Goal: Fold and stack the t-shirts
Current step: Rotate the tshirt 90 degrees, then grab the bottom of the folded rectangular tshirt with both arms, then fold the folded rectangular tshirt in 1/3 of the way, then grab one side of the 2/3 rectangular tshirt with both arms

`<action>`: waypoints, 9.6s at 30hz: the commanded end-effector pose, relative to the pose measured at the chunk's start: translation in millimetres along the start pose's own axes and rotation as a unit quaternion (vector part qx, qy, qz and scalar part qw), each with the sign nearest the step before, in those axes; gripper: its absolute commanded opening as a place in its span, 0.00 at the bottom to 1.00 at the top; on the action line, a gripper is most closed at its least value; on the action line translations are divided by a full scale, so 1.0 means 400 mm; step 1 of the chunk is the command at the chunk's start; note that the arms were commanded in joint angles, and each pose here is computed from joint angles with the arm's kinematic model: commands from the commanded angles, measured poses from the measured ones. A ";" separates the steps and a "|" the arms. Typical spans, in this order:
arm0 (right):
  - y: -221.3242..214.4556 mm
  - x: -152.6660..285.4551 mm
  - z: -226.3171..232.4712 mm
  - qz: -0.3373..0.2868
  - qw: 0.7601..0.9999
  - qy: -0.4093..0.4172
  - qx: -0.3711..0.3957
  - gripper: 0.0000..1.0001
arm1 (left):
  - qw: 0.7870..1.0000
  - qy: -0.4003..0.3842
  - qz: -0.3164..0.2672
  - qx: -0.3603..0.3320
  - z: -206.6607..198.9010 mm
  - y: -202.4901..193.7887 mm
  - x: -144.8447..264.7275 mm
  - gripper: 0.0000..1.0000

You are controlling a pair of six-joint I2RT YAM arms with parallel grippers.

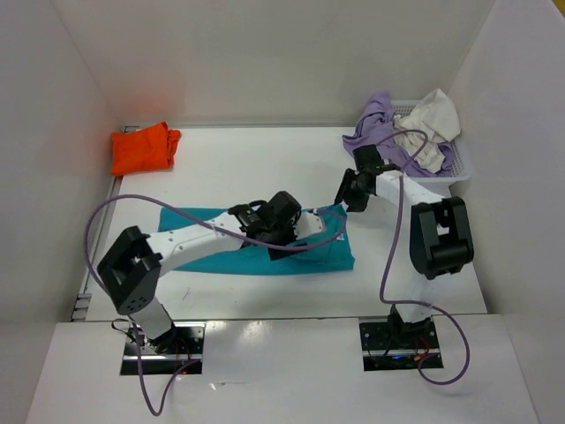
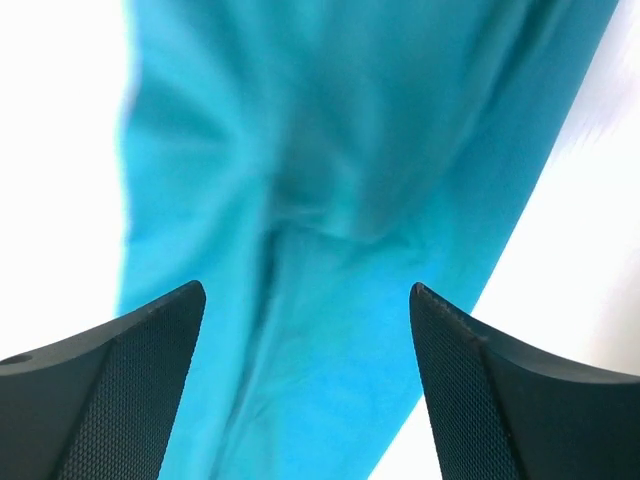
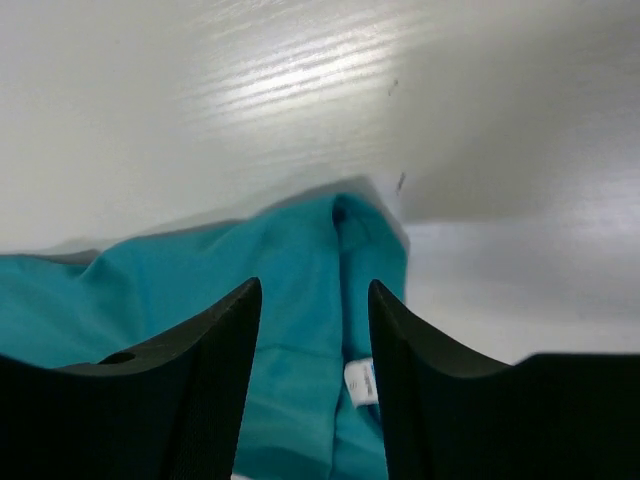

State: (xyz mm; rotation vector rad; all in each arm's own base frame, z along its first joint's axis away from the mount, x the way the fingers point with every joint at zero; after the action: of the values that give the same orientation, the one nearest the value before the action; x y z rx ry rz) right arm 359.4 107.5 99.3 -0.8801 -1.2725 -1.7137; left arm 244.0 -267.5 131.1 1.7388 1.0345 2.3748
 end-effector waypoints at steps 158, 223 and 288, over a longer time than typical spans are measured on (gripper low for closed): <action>-0.590 0.125 0.343 0.234 0.942 0.164 0.177 0.71 | 0.694 -0.205 -0.039 -0.690 -0.120 -0.466 0.176 0.71; -0.204 0.144 0.422 0.160 0.950 0.168 0.208 0.00 | 0.917 -0.012 -0.073 -0.391 0.209 -0.187 0.167 0.00; -0.121 -0.052 0.412 0.104 0.968 0.180 0.143 0.65 | 0.954 0.002 0.080 -0.288 0.334 -0.378 0.012 0.82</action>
State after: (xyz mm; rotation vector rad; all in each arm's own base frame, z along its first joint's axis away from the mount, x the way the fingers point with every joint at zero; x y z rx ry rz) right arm 316.6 276.0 95.1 -0.5252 -1.0702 -1.2948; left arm 293.9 -82.0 82.4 1.6334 0.0819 2.3666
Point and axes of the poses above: each gripper's point midway between its finger pads, its own x axis back along the fingers, its own z axis along the line the jaws close on, y = z × x, the point moved 6 cm from there along x, back along the fingers, and after that the axes turned 14 degrees about x, right-handed, at the moved point
